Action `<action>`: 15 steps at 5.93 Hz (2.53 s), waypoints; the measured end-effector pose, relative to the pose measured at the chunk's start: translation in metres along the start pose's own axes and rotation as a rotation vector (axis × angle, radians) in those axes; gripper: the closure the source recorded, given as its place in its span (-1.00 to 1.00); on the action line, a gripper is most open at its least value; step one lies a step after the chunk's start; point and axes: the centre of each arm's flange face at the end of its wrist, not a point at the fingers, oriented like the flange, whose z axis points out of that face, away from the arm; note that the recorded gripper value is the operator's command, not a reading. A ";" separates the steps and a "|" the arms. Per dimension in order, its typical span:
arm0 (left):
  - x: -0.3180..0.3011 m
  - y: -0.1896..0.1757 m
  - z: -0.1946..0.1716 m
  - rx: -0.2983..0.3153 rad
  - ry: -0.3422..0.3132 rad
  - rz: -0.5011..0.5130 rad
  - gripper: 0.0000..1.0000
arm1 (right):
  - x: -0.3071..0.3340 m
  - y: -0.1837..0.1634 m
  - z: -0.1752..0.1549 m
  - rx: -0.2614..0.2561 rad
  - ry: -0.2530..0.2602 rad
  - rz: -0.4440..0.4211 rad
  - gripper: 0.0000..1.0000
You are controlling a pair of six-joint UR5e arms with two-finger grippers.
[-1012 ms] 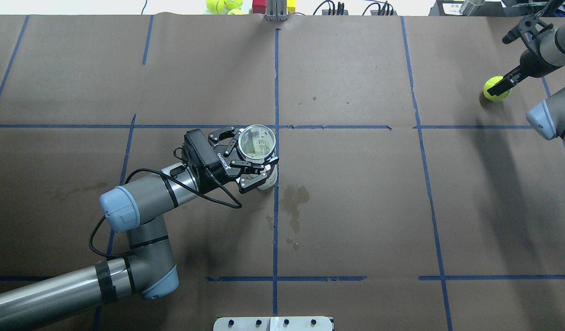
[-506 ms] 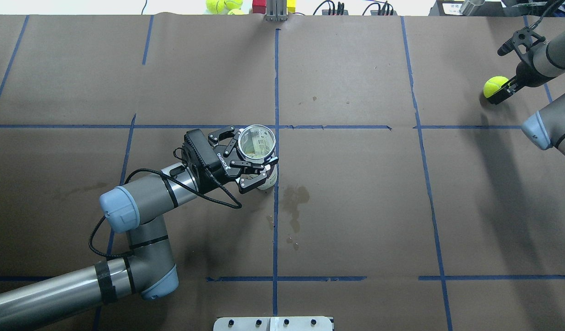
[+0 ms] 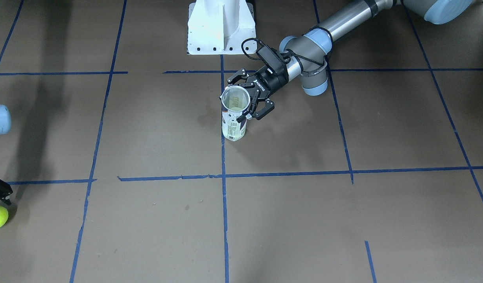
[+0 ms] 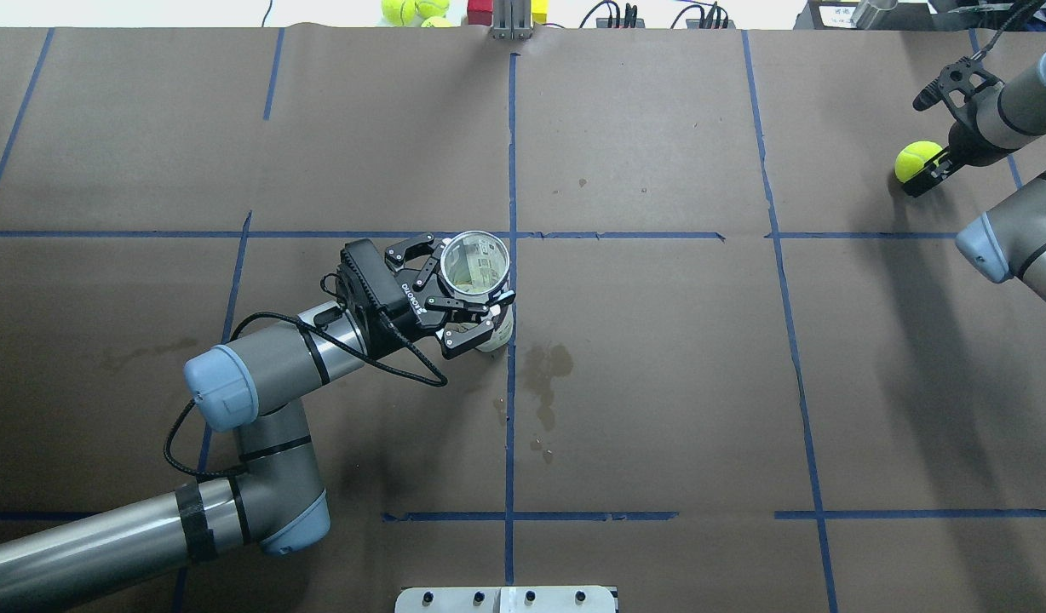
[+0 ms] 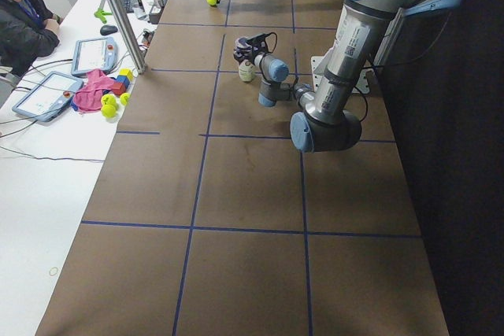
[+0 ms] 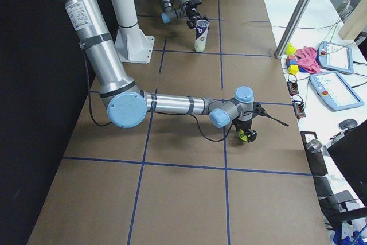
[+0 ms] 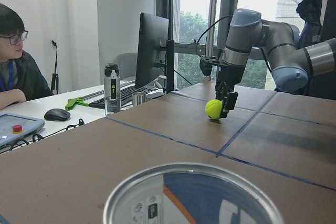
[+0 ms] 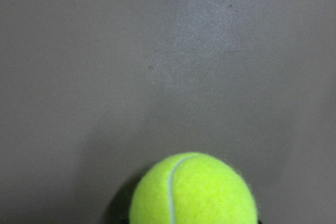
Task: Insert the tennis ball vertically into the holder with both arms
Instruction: 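Lower the right gripper onto the second tennis ball and grasp it, then lift the ball with the right gripper and carry it over the can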
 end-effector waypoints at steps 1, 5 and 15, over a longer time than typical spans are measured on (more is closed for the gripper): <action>0.000 0.000 0.000 0.000 0.000 0.000 -0.74 | -0.001 -0.007 -0.005 0.013 0.000 -0.001 0.51; 0.000 0.000 0.000 0.001 -0.001 0.000 -0.74 | -0.059 -0.073 -0.116 0.203 -0.140 0.138 0.91; 0.006 0.000 0.004 -0.001 0.004 -0.003 -0.74 | -0.540 -0.179 -0.367 0.185 -0.161 0.465 0.96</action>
